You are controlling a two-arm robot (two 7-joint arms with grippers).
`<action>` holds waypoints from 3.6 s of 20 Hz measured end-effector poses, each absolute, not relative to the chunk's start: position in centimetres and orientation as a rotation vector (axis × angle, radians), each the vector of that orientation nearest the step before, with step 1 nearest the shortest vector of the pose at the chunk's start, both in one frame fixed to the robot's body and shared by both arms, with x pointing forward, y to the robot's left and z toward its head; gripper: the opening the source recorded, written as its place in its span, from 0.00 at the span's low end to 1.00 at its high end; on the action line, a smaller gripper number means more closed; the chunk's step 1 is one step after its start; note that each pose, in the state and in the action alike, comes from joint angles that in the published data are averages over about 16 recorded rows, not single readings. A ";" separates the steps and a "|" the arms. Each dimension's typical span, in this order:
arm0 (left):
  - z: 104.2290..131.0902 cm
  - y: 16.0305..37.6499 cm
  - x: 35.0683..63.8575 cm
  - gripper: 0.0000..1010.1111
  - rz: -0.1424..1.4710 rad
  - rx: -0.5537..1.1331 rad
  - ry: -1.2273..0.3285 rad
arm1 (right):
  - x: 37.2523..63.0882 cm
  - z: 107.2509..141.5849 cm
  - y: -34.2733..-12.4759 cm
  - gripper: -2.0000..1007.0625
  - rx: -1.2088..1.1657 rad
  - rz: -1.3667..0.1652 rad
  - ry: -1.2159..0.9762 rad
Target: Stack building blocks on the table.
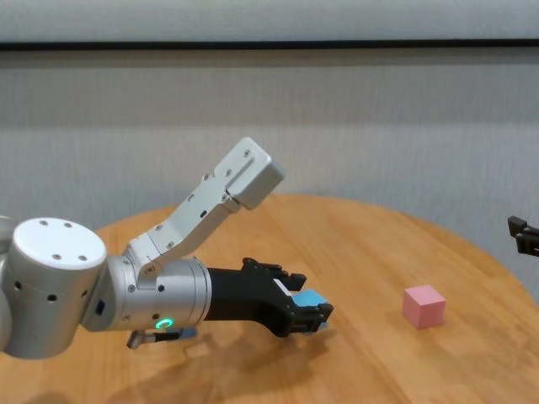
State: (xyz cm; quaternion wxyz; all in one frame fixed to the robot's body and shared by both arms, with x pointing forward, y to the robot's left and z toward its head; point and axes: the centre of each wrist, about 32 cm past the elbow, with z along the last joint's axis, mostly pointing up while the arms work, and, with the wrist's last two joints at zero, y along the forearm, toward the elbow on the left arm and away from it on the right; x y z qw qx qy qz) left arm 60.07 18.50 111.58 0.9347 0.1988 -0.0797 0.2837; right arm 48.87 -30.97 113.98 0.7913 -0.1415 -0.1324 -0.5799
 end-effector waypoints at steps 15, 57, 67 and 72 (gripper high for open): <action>115.4 21.8 57.6 0.96 0.609 0.326 -0.200 | 48.9 114.0 -31.0 1.00 -0.305 -1.248 -0.285; 117.5 25.9 54.3 0.99 0.637 0.285 -0.221 | 50.4 113.8 -24.2 1.00 -0.221 -1.241 0.056; 117.4 25.9 54.3 0.99 0.637 0.285 -0.222 | 50.4 113.4 -23.1 1.00 -0.208 -1.246 0.147; 117.5 25.9 54.3 0.99 0.637 0.285 -0.222 | 50.3 113.5 -22.6 1.00 -0.222 -1.240 0.171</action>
